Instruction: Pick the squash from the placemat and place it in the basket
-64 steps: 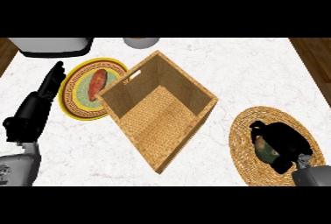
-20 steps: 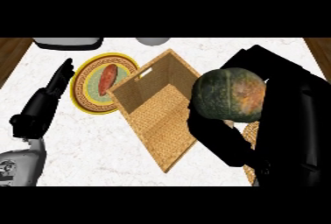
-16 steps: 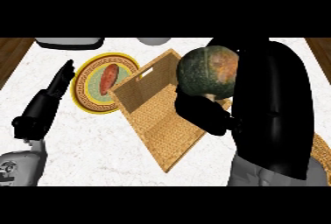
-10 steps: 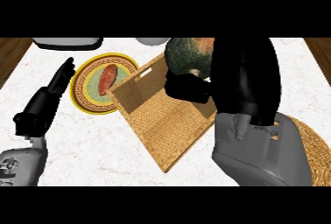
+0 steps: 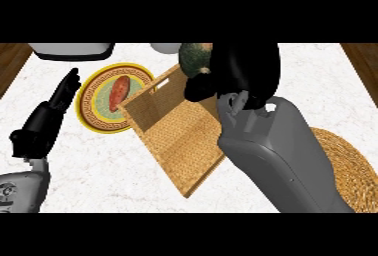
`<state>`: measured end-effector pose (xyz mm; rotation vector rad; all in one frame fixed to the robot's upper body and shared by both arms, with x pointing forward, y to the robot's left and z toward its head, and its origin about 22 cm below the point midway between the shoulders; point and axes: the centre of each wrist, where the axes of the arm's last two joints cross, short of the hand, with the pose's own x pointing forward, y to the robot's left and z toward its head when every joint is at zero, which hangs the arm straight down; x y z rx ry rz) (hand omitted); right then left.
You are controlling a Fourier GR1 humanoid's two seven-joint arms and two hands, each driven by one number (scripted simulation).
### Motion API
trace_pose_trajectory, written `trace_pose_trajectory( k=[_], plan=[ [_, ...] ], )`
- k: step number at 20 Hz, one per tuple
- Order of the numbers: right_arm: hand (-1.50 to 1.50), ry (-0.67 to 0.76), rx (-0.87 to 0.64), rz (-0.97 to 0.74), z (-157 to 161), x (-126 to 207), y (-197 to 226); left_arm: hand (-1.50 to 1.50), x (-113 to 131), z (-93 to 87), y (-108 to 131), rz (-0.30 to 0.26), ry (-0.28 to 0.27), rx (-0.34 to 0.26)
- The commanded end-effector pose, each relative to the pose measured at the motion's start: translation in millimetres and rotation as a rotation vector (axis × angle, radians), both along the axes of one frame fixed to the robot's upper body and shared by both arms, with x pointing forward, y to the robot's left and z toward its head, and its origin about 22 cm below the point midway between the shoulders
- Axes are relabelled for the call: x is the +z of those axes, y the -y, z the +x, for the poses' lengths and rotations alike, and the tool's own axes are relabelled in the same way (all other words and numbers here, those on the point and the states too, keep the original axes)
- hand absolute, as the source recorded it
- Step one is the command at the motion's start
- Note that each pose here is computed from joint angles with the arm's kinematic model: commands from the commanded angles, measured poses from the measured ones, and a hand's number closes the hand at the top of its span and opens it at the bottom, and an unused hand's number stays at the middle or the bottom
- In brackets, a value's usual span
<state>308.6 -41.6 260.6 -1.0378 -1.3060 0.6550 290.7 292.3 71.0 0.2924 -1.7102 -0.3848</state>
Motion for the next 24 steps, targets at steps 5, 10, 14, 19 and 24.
trace_pose_trajectory(
  k=[5, 10, 14, 19, 24],
  plan=[
    [-1.50, -0.253, -0.110, -0.005, 8.9, 7.2, -15.6, 0.00, 9.4, 14.6, 9.2, -0.013, 0.015, 0.006],
    [-1.50, -0.199, -0.109, 0.093, 11.4, 27.3, -18.7, 0.00, 2.8, -1.1, 5.1, -0.011, 0.004, -0.014],
    [-1.50, -0.013, -0.122, 0.301, 5.6, 38.6, -5.2, 0.00, -8.0, 0.5, 1.9, -0.022, -0.019, 0.000],
    [-1.50, 0.212, -0.256, 0.469, -3.1, 57.4, 21.7, 0.00, 1.5, 1.1, -10.4, 0.001, 0.010, 0.008],
    [-1.50, 0.360, -0.410, 0.560, -19.7, 60.7, 57.7, 0.00, -10.8, -8.6, -12.8, -0.007, -0.005, 0.040]
  ],
)
